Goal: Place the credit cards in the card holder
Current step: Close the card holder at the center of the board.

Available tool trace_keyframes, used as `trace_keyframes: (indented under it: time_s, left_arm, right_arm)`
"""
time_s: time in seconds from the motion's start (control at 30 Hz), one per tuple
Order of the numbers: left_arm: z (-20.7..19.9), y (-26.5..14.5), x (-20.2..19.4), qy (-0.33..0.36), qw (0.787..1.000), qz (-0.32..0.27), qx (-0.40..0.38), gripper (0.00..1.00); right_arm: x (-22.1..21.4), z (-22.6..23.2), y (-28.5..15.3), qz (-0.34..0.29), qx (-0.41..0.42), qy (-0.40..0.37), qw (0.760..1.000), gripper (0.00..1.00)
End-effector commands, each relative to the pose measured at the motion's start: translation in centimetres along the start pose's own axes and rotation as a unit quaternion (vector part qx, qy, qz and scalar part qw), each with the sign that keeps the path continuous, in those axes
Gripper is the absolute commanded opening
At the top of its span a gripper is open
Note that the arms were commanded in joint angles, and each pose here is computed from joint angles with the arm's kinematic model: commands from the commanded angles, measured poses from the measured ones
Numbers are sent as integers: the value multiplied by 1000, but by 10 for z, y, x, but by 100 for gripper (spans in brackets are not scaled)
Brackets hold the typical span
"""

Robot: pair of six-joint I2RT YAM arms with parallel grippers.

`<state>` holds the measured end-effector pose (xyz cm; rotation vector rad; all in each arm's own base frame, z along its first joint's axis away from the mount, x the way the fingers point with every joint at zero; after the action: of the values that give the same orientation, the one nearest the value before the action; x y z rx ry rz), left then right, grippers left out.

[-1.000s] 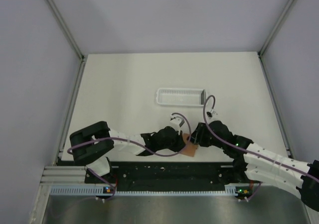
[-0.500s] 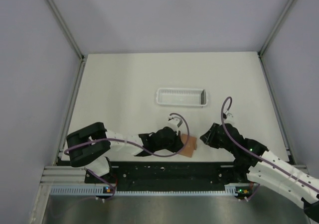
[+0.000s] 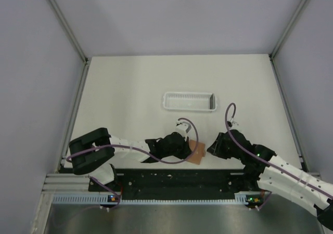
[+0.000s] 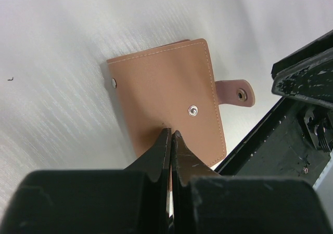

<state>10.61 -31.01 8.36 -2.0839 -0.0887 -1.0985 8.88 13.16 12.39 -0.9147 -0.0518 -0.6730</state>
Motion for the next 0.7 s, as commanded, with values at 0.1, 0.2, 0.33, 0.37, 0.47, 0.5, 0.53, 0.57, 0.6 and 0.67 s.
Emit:
trace_keyframes:
  time_s: [0.1,0.2,0.33,0.37,0.47,0.5,0.53,0.57,0.6,0.67]
  left_arm:
    - [0,-3,5,7,1000,-5,9,0]
    - [0,-3,5,7,1000,-5,8,0]
    - [0,-3,4,6,1000,-3,9,0]
    - [0,-4,4,6,1000,-5,8,0]
    - [0,-4,4,2,1000,-5,10,0]
    - [0,-4,4,1,1000,-6,10,0]
    - [0,-5,4,0,1000,-7,11,0]
    - [0,-5,5,-1,1000,-10,10,0]
    - [0,-5,5,0,1000,-8,11,0]
    - [0,-5,4,-1,1000,-8,11,0]
  right_arm:
    - [-5,5,11,17,26,15,999,25]
    - [-6,5,14,22,25,14,999,25]
    - [-8,7,18,23,44,16,999,26]
    - [-8,7,20,22,48,16,998,27]
    - [-7,6,22,17,49,10,999,29]
    - [-7,6,23,15,47,7,999,29]
    - [-7,5,23,15,46,4,999,29]
    - [-7,5,24,15,45,3,999,29]
    - [-7,6,25,14,49,1,999,29]
    - [-7,5,27,14,48,1,999,29]
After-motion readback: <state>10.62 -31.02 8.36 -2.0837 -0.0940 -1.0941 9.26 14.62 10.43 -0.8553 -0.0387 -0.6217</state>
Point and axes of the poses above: each gripper's point midway between its finger pads, its own y axis out along the fingers, its own z axis along the line the jaws close on, x = y × z, the point moved 8 cm from there along -y, back along the fingers, and after that the axes turned 13 degrees about y, right-handed, at the moved point
